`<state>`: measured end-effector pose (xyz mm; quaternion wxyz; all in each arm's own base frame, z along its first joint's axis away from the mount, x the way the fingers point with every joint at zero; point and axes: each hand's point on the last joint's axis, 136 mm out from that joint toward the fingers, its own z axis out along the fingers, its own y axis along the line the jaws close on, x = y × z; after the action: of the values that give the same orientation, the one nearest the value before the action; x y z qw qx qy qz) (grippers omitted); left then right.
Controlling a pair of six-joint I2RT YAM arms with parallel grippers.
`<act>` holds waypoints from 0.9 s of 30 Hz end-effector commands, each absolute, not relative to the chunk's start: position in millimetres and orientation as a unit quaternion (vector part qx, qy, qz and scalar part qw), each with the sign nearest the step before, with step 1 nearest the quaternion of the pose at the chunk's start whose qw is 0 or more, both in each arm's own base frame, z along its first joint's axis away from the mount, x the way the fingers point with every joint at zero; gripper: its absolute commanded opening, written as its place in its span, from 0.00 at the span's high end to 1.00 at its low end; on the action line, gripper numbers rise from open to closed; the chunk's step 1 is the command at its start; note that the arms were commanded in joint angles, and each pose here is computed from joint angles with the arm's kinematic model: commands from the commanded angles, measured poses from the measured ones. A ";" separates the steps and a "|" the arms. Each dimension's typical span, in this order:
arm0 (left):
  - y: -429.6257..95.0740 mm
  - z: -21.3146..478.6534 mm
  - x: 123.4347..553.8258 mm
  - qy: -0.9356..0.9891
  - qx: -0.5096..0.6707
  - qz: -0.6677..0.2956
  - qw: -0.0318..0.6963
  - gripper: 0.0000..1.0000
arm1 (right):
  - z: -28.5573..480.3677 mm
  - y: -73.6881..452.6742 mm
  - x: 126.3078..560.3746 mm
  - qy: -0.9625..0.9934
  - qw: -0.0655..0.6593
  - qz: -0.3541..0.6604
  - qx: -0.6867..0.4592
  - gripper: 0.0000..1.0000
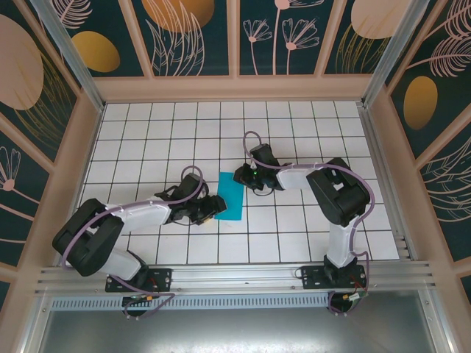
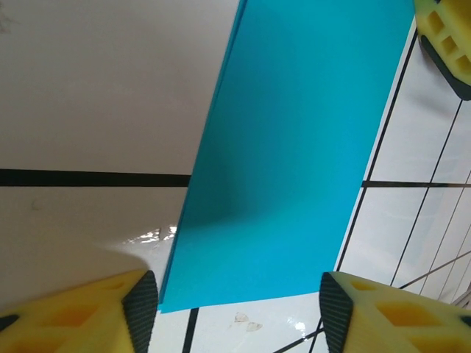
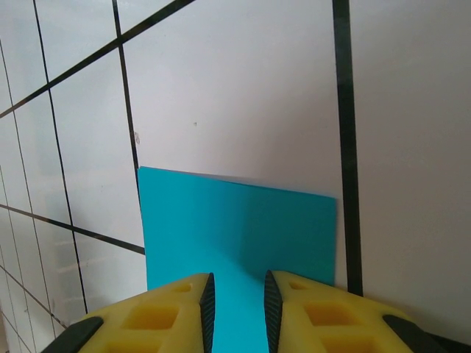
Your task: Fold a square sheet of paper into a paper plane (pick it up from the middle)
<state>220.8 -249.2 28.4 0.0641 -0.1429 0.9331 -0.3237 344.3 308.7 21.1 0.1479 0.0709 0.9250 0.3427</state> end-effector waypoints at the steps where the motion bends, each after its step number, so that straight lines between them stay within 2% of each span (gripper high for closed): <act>1: -259.3 30.1 219.6 0.931 -0.140 -0.332 0.055 0.40 | -49.6 264.5 306.4 0.963 0.075 0.241 0.092 0.71; 10: -266.0 38.1 222.9 0.926 -0.134 -0.347 0.062 0.47 | -50.0 264.3 307.2 0.963 0.073 0.244 0.089 0.73; 27: -271.7 40.6 227.0 0.920 -0.125 -0.364 0.069 0.44 | -43.0 269.2 307.6 0.960 0.067 0.257 0.087 0.74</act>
<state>224.6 -266.3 37.4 0.0675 -0.1245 0.9251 -0.3524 343.1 307.6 20.8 0.1441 0.0589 0.9241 0.3490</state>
